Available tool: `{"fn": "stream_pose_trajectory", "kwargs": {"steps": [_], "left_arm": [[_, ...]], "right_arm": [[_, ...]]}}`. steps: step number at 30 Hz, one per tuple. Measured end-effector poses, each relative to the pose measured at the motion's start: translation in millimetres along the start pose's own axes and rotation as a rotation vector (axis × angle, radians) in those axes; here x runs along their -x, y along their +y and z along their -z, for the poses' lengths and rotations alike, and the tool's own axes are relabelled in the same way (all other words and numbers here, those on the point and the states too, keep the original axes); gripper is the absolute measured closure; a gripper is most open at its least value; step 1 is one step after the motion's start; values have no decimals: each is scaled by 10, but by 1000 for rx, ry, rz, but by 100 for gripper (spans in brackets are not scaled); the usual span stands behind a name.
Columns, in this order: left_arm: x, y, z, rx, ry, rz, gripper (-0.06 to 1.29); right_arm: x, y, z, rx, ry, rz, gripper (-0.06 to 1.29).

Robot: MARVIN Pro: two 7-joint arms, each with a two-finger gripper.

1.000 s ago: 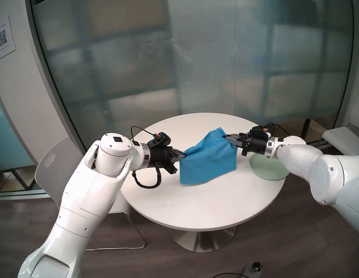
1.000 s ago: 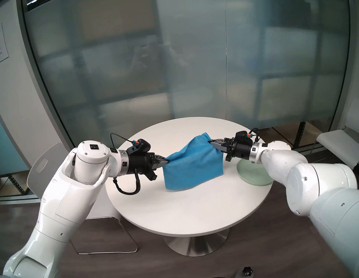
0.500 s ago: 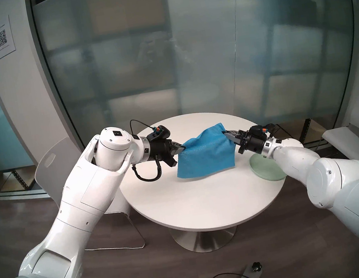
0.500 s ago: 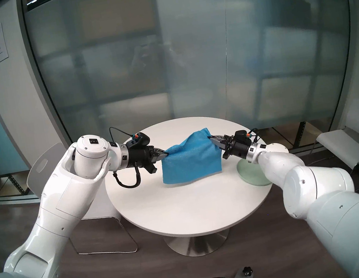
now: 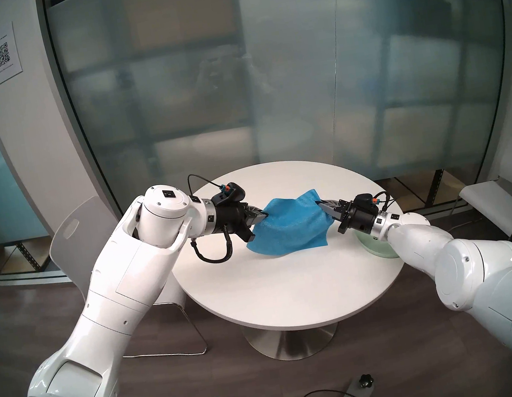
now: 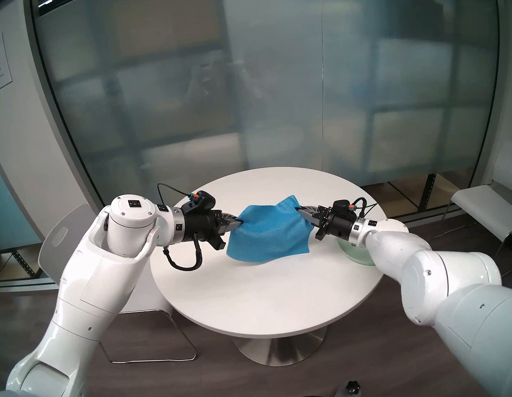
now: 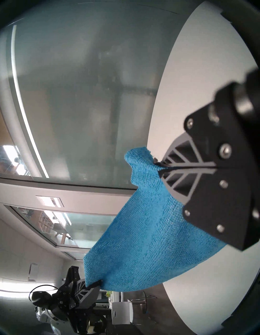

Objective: Fold the napkin in half twice and place it beside the plate

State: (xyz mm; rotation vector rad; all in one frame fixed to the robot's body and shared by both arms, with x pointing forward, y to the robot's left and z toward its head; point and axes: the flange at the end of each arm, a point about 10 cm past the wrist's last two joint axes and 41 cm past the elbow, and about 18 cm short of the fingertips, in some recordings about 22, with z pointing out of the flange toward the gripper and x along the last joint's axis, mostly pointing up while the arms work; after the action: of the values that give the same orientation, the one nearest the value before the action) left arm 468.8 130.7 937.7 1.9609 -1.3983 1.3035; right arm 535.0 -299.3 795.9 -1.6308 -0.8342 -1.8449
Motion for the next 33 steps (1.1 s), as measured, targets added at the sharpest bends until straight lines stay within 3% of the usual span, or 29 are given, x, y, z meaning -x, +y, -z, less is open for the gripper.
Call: {"fn": "stream_pose_trajectory", "kwargs": {"steps": [17, 33], "left_arm": [[418, 299, -62, 103, -56, 63, 125], [648, 448, -67, 148, -87, 100, 125]], "right_arm": [[244, -128, 161, 19, -32, -13, 125], [554, -368, 301, -13, -105, -34, 125]]}}
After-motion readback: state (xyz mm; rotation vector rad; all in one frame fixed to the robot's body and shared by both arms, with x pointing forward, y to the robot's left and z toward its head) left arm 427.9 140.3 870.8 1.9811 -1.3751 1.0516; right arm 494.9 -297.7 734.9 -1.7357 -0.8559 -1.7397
